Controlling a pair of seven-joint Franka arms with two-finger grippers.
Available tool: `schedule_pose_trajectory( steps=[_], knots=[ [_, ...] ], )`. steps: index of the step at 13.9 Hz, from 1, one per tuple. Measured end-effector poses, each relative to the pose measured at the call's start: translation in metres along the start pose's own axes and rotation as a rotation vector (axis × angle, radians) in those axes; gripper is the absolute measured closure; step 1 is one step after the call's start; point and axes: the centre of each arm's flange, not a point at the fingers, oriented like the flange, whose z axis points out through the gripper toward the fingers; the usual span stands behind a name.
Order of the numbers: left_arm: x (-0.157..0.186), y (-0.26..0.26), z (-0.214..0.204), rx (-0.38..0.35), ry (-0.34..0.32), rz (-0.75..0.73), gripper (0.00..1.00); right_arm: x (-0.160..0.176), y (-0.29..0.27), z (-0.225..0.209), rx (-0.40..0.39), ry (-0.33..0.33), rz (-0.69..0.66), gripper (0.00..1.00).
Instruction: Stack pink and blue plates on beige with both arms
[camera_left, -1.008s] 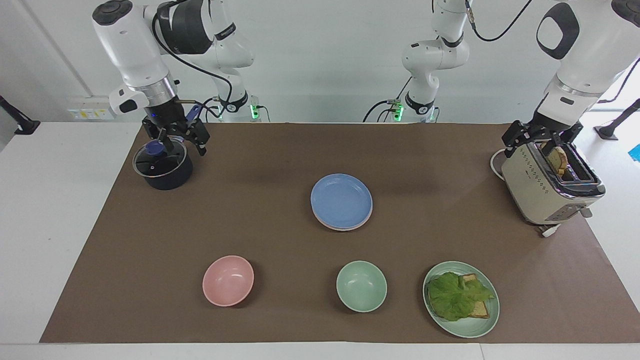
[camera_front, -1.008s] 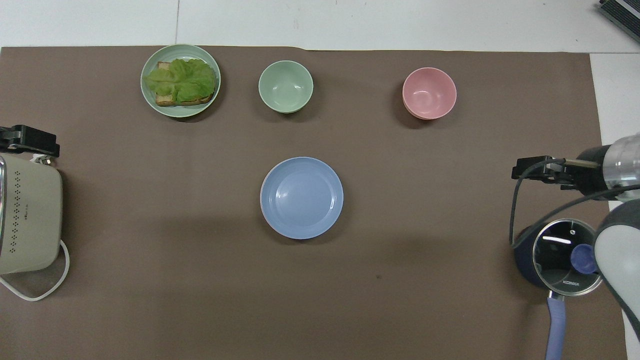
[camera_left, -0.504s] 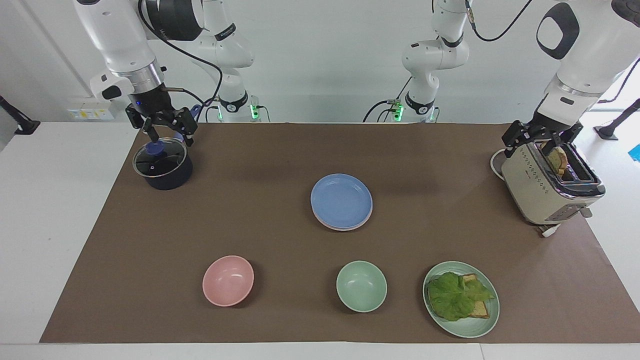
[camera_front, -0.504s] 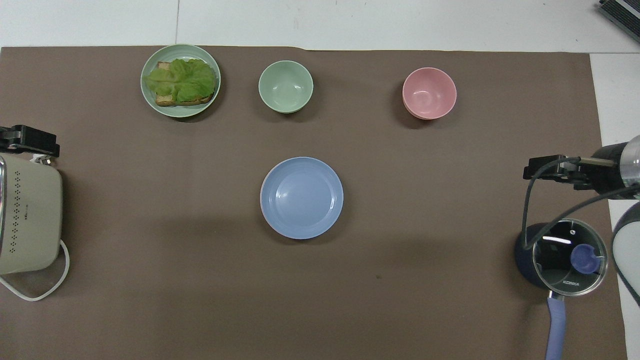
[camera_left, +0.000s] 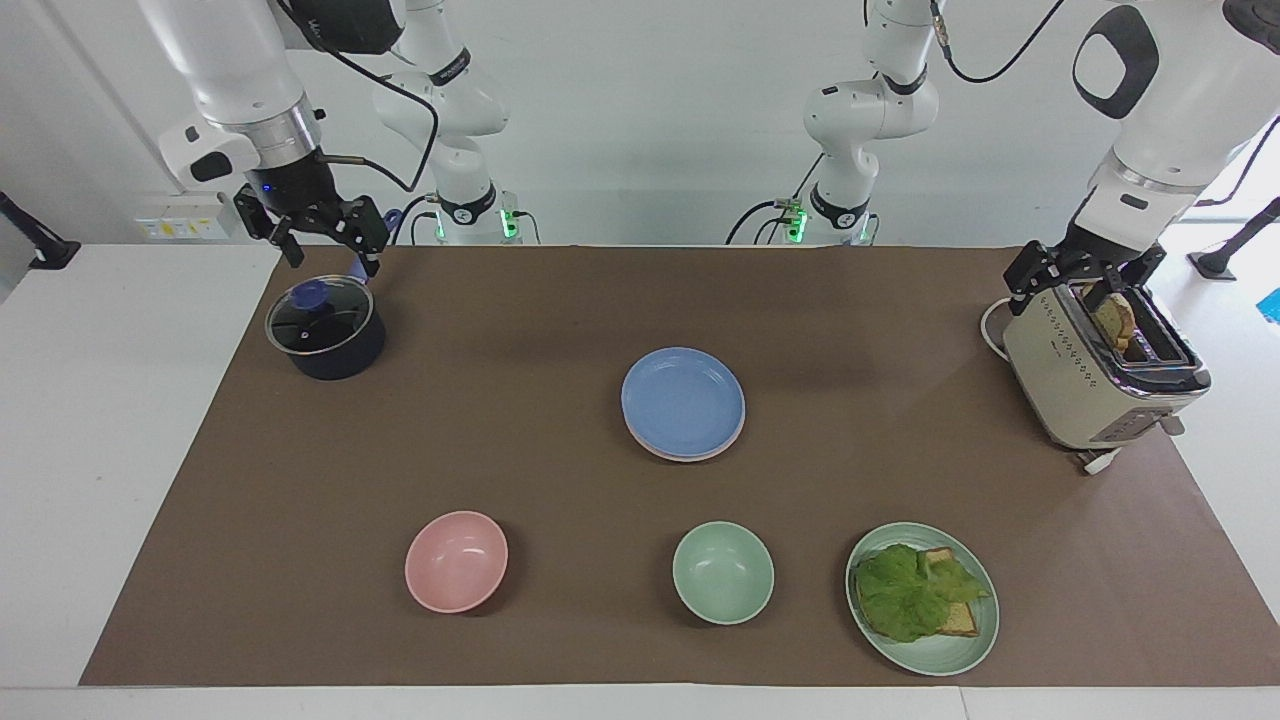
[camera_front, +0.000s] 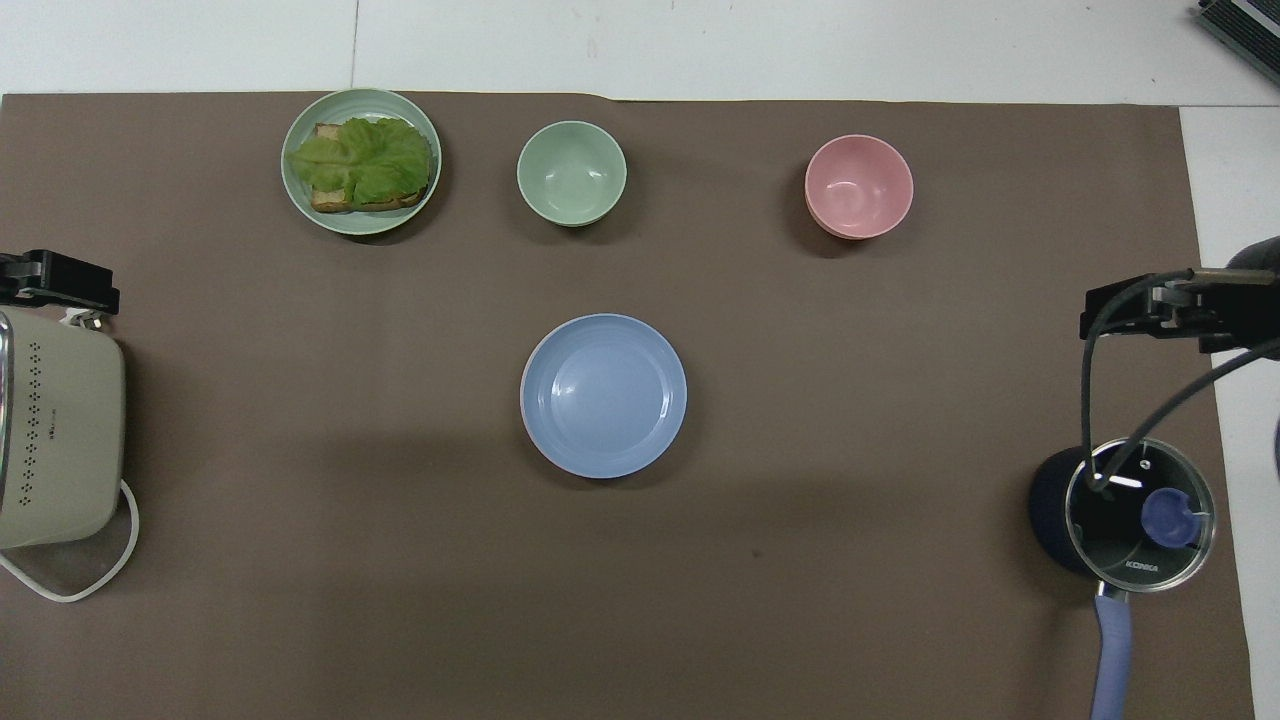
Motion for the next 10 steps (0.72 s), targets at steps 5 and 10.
schedule_pose_trajectory(
  steps=[5,10],
  knots=[
    [0.0,0.0,0.0,0.0,0.0,0.0,0.0,-0.0001,-0.011,-0.0002,0.003,0.001,-0.006,0.0],
    [0.0,0.0,0.0,0.0,0.0,0.0,0.0,0.0006,-0.0076,0.0002,0.003,0.0,0.007,0.0]
  ],
)
